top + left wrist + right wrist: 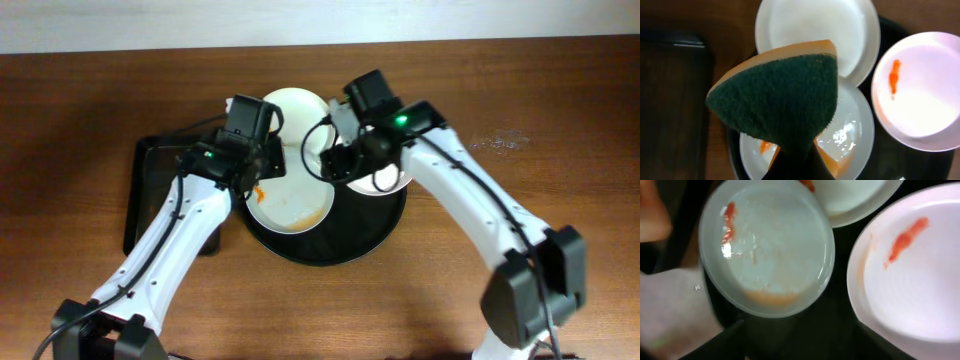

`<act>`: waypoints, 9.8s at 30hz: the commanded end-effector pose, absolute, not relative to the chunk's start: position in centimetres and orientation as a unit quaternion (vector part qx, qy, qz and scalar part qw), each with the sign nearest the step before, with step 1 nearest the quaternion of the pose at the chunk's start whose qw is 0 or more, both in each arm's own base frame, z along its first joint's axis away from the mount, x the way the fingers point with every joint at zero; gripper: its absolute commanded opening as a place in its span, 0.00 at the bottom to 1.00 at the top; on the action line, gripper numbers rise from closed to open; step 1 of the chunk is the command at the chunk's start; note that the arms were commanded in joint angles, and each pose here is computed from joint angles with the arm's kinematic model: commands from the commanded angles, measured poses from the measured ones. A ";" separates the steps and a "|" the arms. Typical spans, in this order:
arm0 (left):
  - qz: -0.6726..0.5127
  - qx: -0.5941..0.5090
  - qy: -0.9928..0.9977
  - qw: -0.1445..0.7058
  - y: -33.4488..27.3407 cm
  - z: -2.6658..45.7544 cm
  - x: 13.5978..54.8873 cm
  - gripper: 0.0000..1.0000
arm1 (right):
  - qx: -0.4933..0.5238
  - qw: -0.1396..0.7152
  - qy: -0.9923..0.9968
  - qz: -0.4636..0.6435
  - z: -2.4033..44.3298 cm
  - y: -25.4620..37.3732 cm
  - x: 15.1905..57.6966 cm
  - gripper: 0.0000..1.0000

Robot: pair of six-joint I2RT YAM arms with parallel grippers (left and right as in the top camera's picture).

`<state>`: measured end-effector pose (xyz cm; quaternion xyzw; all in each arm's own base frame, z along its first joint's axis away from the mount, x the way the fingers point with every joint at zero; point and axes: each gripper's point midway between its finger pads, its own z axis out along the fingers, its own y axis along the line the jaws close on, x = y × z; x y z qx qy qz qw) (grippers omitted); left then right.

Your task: Clean dirty plates on tray and stack at the side

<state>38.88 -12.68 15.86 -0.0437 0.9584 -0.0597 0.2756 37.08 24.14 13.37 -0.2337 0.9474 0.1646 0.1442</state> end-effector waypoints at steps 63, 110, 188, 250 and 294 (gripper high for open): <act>-0.217 0.082 0.939 0.254 -25.7 14.5 37.7 0.01 | -0.049 0.184 0.982 -0.020 22.3 13.1 34.5 0.04; -0.141 0.047 0.964 0.222 -19.8 11.1 39.0 0.01 | -0.073 0.105 0.991 0.024 15.7 15.0 32.9 0.53; -0.023 0.052 0.993 0.106 -14.3 3.9 35.0 0.01 | -0.043 0.018 0.982 0.182 2.5 22.2 29.8 0.54; -0.071 0.149 0.967 0.196 -24.4 3.9 36.9 0.03 | 0.081 0.149 0.981 -0.095 6.9 8.6 32.9 0.16; -0.072 0.150 0.966 0.197 -24.5 3.9 36.9 0.01 | 0.003 0.109 0.964 0.243 3.7 10.9 32.9 0.04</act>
